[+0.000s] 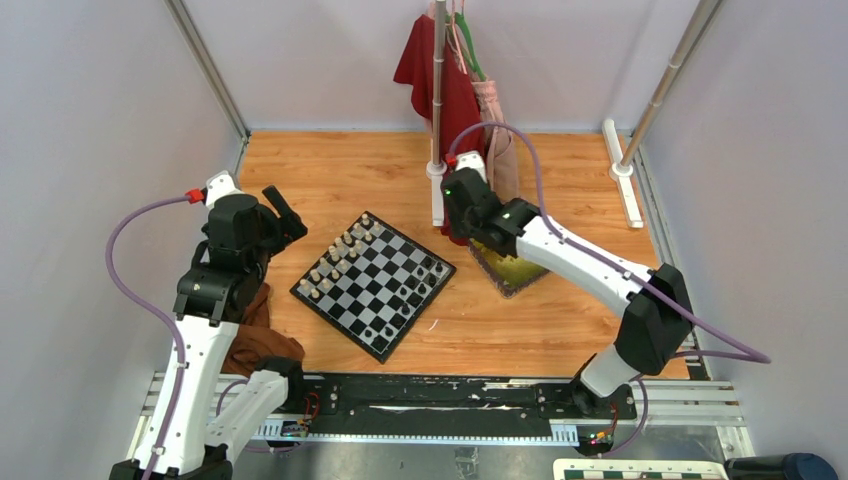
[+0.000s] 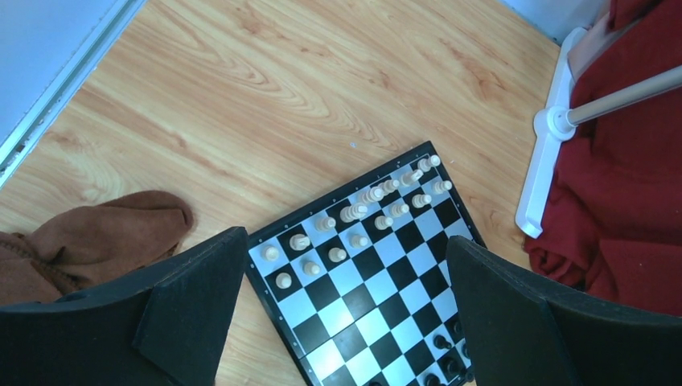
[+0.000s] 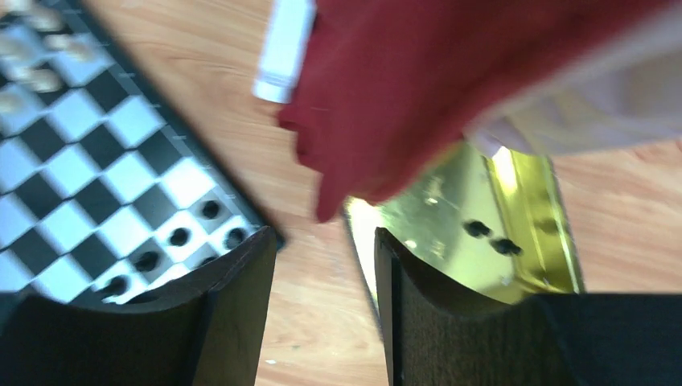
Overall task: Set up the chess pieces on the board
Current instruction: Pick up the chess piece from the storage box.
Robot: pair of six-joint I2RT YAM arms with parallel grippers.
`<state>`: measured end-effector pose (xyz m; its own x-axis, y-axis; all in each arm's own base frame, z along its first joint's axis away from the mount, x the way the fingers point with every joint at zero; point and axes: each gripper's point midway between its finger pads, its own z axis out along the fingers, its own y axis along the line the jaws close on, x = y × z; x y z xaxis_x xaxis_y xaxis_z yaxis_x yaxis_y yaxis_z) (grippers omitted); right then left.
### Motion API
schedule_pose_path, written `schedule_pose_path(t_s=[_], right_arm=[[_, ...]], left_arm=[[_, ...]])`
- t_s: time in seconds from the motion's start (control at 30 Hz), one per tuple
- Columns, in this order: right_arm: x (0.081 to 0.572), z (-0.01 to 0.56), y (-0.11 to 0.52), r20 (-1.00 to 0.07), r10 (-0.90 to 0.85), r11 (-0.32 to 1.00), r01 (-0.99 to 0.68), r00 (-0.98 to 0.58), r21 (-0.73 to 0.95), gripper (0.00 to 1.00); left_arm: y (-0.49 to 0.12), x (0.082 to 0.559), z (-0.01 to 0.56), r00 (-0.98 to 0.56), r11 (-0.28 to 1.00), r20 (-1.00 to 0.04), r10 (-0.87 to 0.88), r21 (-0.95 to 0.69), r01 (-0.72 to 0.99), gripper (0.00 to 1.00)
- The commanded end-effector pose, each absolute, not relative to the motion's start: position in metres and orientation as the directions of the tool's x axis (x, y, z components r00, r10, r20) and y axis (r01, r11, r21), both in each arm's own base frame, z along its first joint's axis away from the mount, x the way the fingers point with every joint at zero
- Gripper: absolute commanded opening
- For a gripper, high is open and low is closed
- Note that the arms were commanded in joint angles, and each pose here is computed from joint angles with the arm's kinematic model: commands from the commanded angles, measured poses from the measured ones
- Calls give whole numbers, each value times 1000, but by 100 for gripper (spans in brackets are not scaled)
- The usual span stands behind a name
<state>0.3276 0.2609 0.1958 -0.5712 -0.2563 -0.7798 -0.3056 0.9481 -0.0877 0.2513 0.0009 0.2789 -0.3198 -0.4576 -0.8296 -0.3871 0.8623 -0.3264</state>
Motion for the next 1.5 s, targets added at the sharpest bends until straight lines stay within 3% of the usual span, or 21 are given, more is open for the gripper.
schedule_pose_path(t_s=[0.0, 0.37, 1.47], right_arm=[[342, 174, 192, -751, -152, 988, -102, -642, -113, 52], [365, 116, 106, -670, 42, 989, 127, -741, -78, 52], [372, 39, 91, -511, 169, 975, 217, -843, -36, 38]], left_arm=[[3, 255, 280, -301, 856, -833, -464, -336, -392, 100], [4, 253, 274, -323, 860, -830, -455, -315, -403, 100], [8, 248, 264, -339, 858, -827, -448, -292, -423, 100]])
